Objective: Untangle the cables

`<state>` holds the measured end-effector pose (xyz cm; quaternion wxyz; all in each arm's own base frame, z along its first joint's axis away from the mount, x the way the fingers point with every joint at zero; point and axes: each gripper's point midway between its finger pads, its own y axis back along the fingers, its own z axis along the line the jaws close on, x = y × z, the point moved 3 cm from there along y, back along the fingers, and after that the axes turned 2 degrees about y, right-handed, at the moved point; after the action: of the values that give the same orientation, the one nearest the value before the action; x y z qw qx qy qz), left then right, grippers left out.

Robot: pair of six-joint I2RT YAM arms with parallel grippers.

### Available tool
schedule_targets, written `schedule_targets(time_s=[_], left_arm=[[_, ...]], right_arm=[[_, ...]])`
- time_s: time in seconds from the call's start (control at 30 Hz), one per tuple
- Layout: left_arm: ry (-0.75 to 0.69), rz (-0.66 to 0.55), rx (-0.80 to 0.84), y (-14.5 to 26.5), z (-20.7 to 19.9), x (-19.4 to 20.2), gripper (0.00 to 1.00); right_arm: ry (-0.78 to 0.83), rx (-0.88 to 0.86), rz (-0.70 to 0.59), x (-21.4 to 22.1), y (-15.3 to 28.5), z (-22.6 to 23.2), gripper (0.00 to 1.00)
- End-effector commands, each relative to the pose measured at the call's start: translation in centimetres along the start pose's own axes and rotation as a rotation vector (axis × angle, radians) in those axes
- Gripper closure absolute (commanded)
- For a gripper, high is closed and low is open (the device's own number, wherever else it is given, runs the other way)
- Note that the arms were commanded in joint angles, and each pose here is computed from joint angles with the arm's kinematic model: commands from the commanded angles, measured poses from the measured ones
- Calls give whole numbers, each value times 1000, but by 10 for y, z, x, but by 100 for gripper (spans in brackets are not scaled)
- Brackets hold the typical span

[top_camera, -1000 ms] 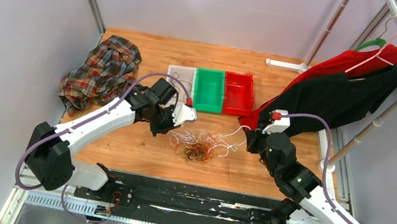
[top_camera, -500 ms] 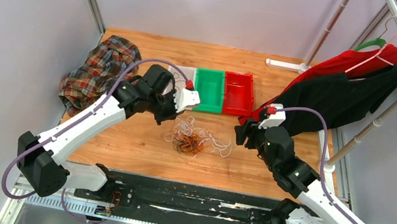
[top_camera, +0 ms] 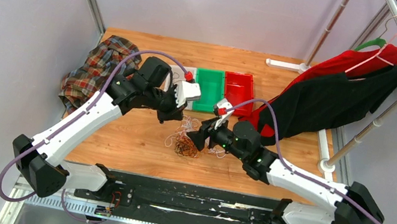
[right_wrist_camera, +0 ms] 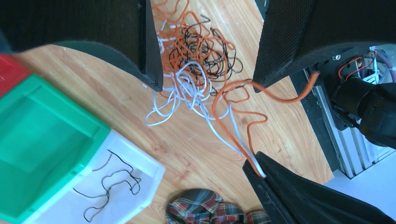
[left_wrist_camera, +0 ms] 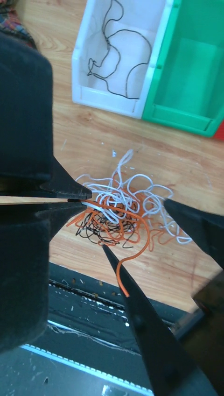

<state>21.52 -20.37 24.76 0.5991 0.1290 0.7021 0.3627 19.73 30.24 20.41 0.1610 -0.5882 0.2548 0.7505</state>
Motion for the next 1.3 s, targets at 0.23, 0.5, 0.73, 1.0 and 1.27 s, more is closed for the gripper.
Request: schedule_targets(time_s=[0.23,0.5,0.73,1.0,1.27], left_arm=[[-38,-89,106,13,-16,-26,100],[-10,-87,120,8,-16,-27,98],[56,-80,95,11,-14,-11,22],[166,-150,-10,5,0,5,11],[111,-156,59,-31,4,23,23]], right_arm=[[96,-10,-170,-11,-52,0,31],[43,37,-202,-10,-69,-7,87],[-84,114,-261,-20,-51,-16,99],[-204,110,-306,-23,-40,-17,99],[-224,81,-249,-29,-31,-9,99]])
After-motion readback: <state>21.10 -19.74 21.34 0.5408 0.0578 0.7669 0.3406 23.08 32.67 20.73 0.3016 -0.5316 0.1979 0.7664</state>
